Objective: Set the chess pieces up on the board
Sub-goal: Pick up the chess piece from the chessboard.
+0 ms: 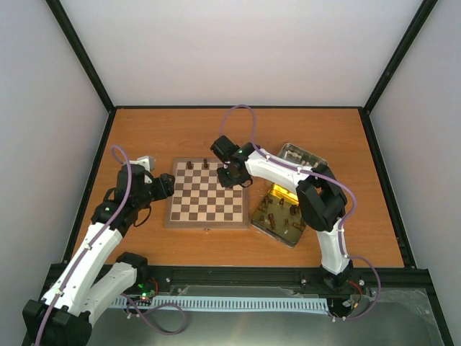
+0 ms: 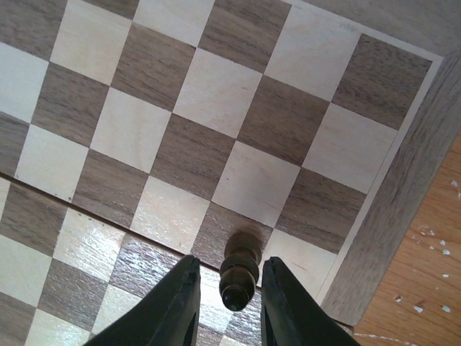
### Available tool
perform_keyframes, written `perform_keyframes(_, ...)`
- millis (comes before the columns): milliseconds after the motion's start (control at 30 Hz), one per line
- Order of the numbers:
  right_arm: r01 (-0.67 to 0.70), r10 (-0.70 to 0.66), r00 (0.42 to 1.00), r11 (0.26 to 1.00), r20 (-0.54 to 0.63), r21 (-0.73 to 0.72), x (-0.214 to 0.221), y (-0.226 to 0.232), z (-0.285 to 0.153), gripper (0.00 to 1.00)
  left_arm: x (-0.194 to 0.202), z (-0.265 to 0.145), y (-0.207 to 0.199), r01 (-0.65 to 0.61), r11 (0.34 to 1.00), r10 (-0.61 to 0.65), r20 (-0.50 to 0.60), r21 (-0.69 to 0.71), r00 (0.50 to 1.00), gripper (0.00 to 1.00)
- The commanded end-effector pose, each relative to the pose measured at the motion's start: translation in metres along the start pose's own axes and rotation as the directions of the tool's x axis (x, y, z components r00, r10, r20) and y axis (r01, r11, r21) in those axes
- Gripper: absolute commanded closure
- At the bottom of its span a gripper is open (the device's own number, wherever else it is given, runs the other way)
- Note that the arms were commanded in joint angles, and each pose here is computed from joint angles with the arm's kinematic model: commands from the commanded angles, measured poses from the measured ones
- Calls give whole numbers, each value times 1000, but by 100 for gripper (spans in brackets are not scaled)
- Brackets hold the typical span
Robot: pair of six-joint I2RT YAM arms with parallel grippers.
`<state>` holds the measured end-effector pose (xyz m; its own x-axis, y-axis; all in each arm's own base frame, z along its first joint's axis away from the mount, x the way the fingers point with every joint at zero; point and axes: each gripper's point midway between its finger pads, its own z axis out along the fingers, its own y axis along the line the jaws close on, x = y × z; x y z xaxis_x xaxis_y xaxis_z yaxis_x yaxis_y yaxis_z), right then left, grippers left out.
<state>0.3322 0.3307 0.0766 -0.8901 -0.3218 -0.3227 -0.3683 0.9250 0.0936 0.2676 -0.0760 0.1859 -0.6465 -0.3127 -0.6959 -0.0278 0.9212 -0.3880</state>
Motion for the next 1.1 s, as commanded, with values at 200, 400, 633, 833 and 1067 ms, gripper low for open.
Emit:
perform_keyframes(200,1,-3,997,1000,73,18,-26,2,2,90,-7,-3,0,-14,1000,14,29,-5,999,30)
perform_keyframes(400,-1,-3,992,1000,124,28,-40,3,1,92,-7,-3,1,-12,1000,12,29,-11,999,30)
perform_keyframes(633,-20,11,974,999,228,39,-75,9,2,92,-7,-2,1,-13,1000,13,27,-11,1000,30)
perform_keyframes(833,-5,7,966,1000,257,-8,-96,26,7,91,-7,-3,2,-10,1000,11,28,-13,1000,30)
perform_keyframes(1067,57,-36,955,996,294,-66,-106,68,-3,91,-11,-7,6,2,999,0,53,-36,999,30)
